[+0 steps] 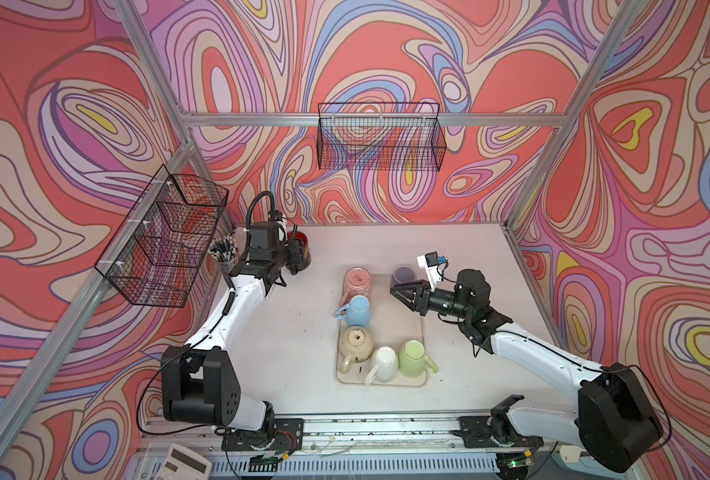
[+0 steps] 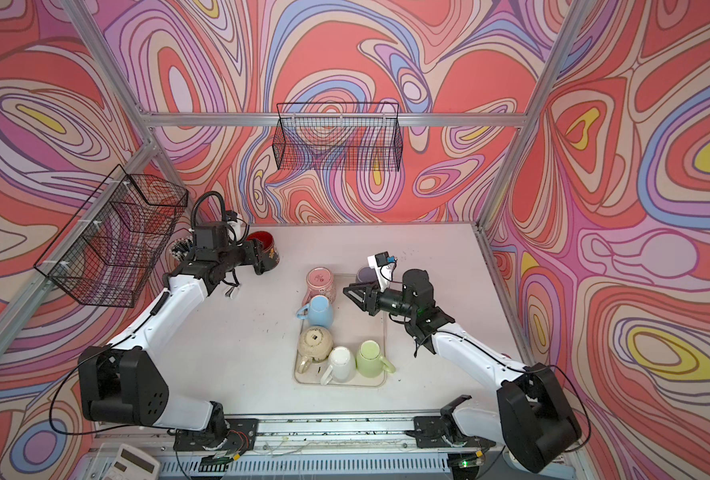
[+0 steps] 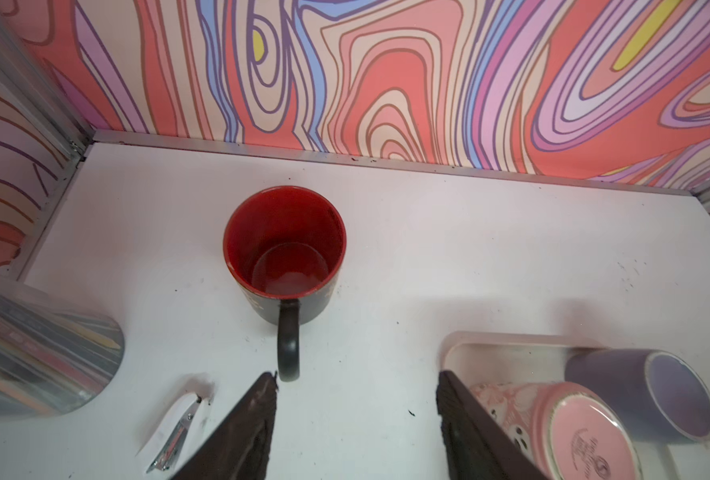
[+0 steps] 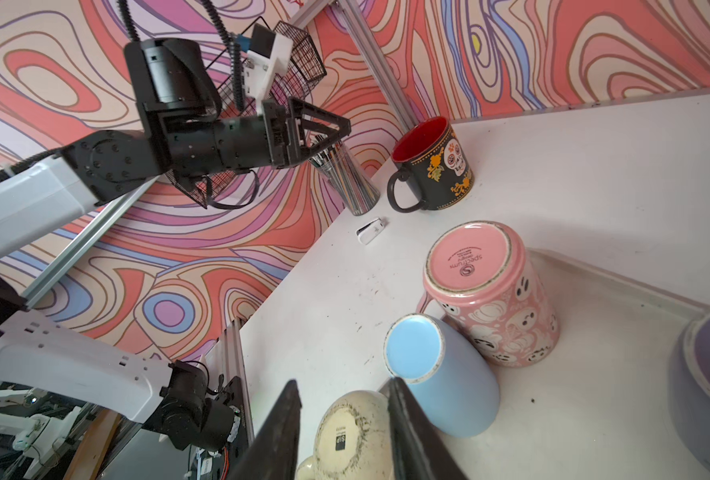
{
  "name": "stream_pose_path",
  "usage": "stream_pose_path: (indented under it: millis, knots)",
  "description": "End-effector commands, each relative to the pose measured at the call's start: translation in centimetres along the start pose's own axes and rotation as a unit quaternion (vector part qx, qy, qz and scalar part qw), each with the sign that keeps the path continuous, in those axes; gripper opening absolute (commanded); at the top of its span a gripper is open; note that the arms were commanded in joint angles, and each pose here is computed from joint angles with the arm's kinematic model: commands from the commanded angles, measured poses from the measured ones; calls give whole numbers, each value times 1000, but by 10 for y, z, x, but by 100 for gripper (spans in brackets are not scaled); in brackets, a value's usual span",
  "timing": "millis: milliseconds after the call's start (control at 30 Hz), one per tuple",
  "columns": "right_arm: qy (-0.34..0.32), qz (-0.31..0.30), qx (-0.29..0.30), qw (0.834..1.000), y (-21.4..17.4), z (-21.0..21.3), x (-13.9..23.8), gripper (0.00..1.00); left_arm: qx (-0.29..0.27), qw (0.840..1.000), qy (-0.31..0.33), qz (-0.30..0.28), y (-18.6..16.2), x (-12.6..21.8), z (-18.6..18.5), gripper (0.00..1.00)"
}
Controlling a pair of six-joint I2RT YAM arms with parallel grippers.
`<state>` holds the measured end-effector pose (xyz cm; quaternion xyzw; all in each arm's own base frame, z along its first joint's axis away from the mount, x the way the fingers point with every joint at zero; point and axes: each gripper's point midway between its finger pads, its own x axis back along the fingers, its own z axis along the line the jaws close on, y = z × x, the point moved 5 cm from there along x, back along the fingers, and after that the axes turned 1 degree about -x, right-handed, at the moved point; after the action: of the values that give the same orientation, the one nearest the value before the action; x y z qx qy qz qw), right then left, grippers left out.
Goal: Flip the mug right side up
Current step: 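Open the left gripper and lift away while right gripper moves over lavender mug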
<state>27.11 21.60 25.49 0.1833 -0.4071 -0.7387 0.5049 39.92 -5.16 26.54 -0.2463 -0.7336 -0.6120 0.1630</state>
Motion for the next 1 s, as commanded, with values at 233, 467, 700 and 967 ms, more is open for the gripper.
stream_pose_path:
  millis: [233,467,700,967]
  knots:
    - [-62,24,-27,997,-15,10,33,47,-37,995,-37,86,-59,54,-48,68]
    - [-109,35,-35,993,-25,16,57,61,-45,993,-51,96,-80,93,-54,67]
    - [-130,40,-36,990,-31,20,72,65,-64,991,-63,101,-84,115,-56,66]
    - [-159,48,-25,986,-35,13,77,65,-105,983,-62,138,-86,115,-65,68]
